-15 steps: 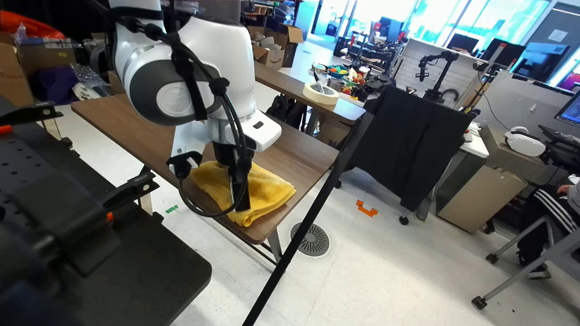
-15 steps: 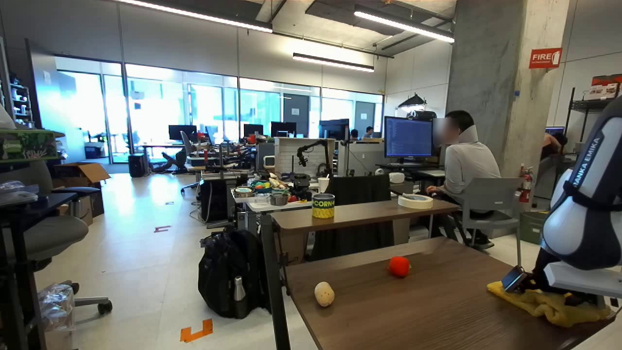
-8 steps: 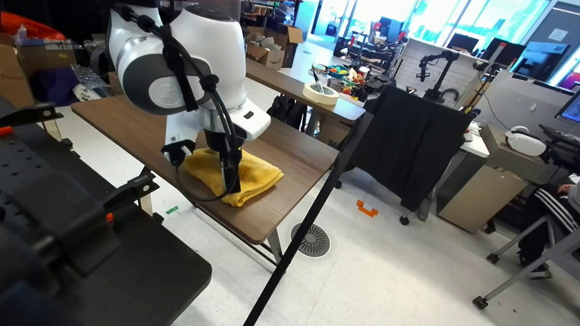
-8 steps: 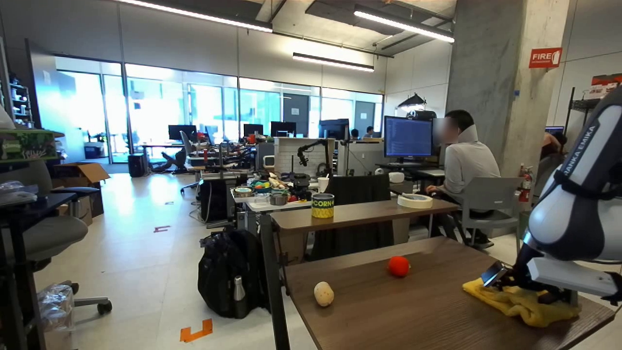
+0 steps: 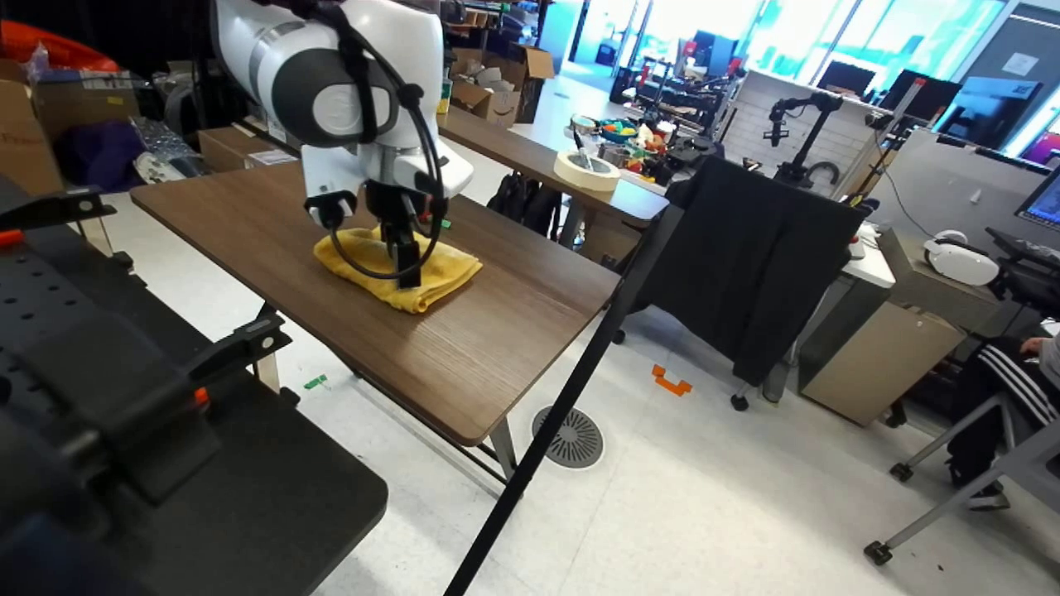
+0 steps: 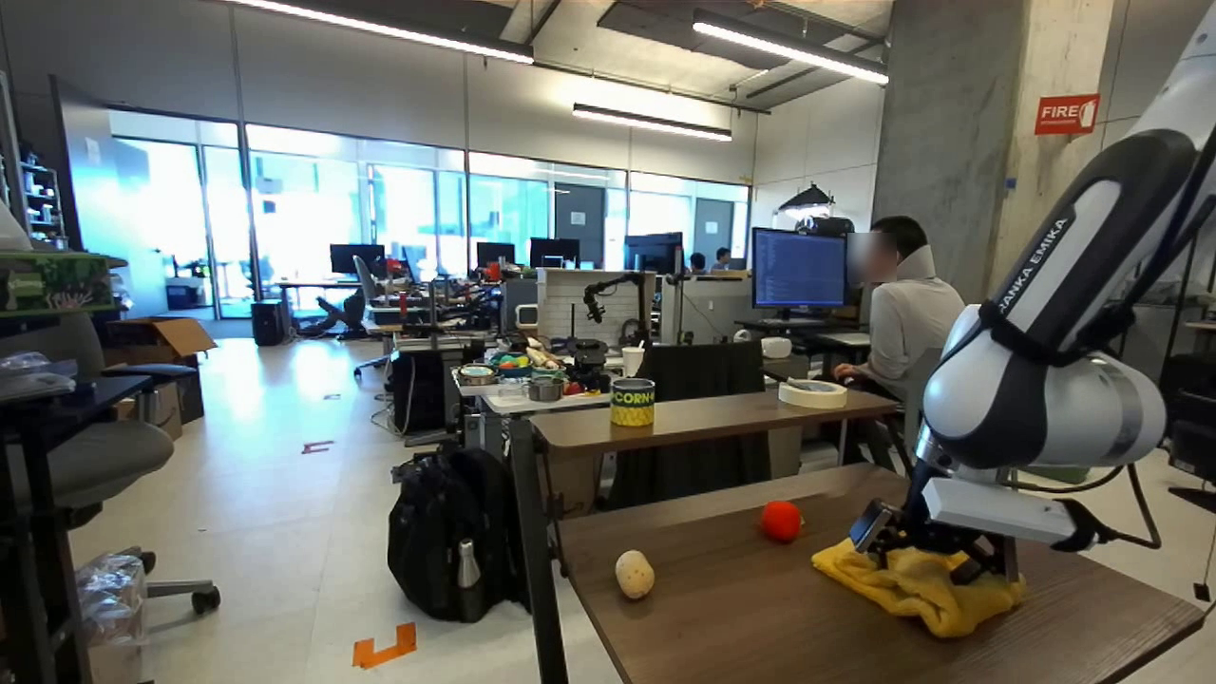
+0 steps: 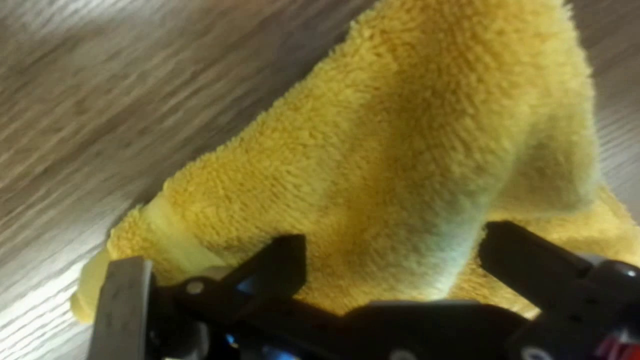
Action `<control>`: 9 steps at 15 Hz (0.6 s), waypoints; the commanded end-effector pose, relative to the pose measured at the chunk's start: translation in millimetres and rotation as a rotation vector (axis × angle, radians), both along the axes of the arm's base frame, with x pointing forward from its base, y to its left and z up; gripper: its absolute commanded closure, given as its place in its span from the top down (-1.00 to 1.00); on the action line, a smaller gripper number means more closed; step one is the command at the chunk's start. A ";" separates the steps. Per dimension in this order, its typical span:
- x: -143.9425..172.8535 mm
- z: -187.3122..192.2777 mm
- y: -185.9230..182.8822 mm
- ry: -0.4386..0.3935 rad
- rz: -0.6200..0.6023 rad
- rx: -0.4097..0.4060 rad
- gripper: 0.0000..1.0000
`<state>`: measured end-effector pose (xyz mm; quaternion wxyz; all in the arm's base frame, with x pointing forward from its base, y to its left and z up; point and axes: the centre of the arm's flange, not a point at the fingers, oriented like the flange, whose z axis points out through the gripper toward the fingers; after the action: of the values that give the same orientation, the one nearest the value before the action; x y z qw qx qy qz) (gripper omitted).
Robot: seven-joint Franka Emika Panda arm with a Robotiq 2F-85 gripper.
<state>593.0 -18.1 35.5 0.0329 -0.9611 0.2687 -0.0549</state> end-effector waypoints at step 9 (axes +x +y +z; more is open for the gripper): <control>36.2 -21.4 -129.0 0.022 -0.255 -0.020 1.00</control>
<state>609.0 -171.4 29.1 -0.0027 -0.9173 0.3948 -0.0508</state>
